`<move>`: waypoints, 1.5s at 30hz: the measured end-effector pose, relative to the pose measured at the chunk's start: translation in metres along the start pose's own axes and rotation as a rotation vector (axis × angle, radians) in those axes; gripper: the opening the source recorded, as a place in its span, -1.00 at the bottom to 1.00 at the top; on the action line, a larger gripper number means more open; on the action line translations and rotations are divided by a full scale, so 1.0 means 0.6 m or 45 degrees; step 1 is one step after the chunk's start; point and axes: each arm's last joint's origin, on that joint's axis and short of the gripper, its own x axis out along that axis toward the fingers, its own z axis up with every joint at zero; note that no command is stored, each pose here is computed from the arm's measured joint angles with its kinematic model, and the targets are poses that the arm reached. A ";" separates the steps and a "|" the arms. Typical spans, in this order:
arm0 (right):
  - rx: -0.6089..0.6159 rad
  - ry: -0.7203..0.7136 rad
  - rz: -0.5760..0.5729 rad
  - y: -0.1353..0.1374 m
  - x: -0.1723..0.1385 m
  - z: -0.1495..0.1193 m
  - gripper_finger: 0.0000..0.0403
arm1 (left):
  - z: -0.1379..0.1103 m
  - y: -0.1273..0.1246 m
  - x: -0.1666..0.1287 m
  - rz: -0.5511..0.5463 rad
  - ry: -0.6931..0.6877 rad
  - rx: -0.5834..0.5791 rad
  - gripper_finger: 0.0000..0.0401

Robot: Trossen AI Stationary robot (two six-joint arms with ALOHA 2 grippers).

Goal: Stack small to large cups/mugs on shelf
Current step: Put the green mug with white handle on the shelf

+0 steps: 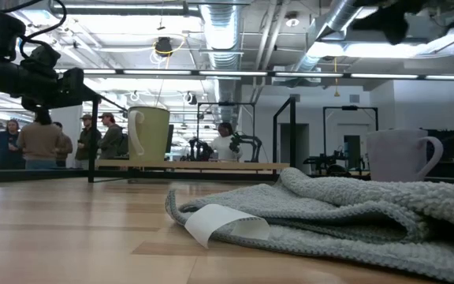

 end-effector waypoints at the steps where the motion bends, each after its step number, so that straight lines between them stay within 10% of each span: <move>1: -0.019 0.050 -0.016 0.006 0.014 -0.002 0.27 | 0.000 0.000 0.000 0.000 -0.001 0.000 0.52; 10: -0.126 0.407 0.032 0.117 0.085 -0.029 0.27 | 0.000 0.000 0.000 0.000 0.000 0.000 0.52; 45: 0.452 1.259 -0.523 0.403 -0.025 -0.192 0.27 | 0.000 0.000 0.000 -0.002 0.000 -0.047 0.52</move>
